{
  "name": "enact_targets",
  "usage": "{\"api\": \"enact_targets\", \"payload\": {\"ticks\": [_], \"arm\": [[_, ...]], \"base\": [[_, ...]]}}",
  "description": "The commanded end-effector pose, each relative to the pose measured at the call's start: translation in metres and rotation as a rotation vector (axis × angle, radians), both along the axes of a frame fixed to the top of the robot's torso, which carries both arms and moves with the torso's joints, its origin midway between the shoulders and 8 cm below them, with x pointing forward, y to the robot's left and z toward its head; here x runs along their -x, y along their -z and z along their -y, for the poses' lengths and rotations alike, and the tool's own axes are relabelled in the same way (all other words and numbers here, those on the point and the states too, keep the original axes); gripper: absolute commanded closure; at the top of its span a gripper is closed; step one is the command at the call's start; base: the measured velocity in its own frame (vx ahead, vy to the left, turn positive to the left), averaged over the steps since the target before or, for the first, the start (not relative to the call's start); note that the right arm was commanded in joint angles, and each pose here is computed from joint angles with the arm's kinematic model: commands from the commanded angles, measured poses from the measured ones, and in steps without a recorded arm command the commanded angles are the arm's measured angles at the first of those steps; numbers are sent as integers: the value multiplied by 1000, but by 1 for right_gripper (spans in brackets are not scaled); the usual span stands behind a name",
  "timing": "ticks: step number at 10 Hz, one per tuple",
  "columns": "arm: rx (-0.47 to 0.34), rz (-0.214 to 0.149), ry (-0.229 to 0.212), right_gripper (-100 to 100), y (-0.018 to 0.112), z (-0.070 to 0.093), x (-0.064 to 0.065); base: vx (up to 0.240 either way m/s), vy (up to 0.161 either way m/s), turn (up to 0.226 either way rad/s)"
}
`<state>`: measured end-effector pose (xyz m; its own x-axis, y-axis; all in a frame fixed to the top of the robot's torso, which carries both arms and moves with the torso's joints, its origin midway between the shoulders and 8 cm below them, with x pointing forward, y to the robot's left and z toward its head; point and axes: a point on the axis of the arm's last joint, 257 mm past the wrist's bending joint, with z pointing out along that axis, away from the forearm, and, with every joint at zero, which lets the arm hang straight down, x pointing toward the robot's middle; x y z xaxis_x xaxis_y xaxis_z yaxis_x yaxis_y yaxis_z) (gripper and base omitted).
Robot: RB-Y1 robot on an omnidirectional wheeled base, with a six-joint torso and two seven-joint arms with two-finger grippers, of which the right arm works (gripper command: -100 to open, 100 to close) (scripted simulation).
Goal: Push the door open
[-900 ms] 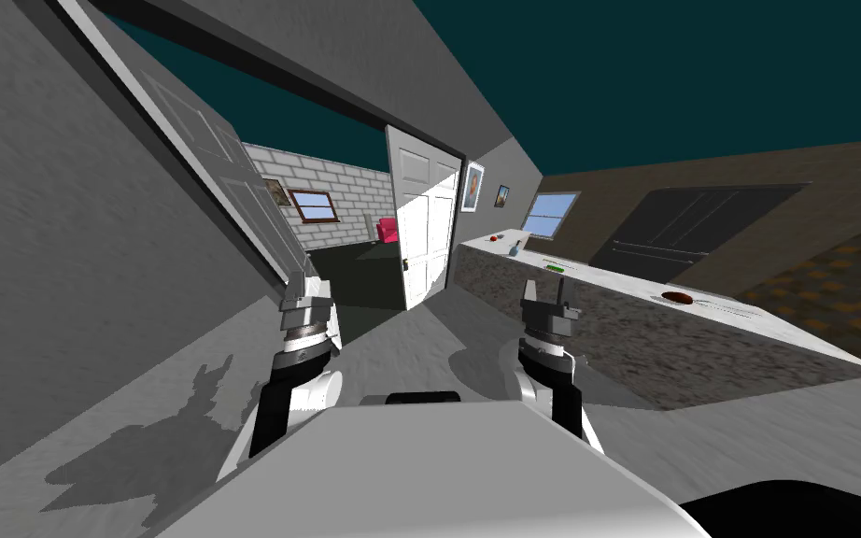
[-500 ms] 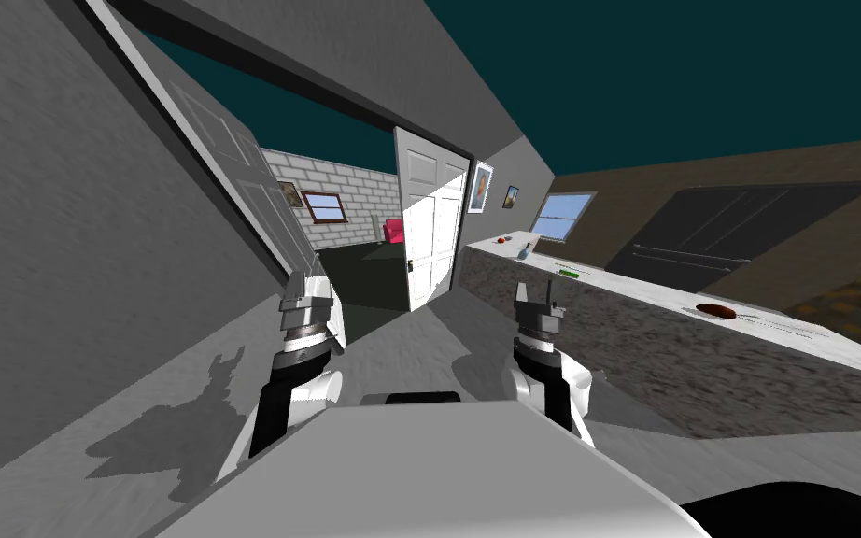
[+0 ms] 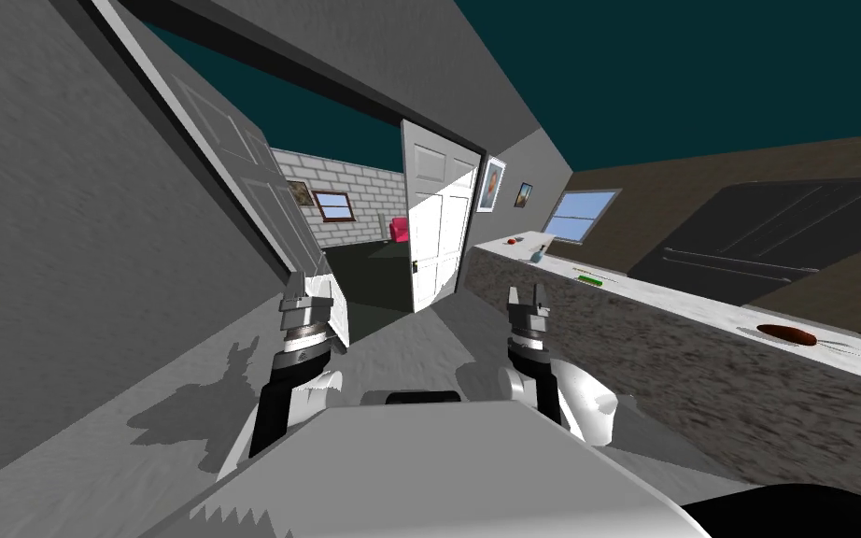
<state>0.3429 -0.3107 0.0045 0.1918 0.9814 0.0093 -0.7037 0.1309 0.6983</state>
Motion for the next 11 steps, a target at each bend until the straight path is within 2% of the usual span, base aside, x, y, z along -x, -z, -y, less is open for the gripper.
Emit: {"api": "enact_targets", "payload": {"ticks": [1, 11], "arm": [[-3, -19, -6, -100, 10, 2, -7], [-25, -152, -38, -100, 81, 7, -49]], "base": [[76, 3, 111], [88, -12, 128]]}}
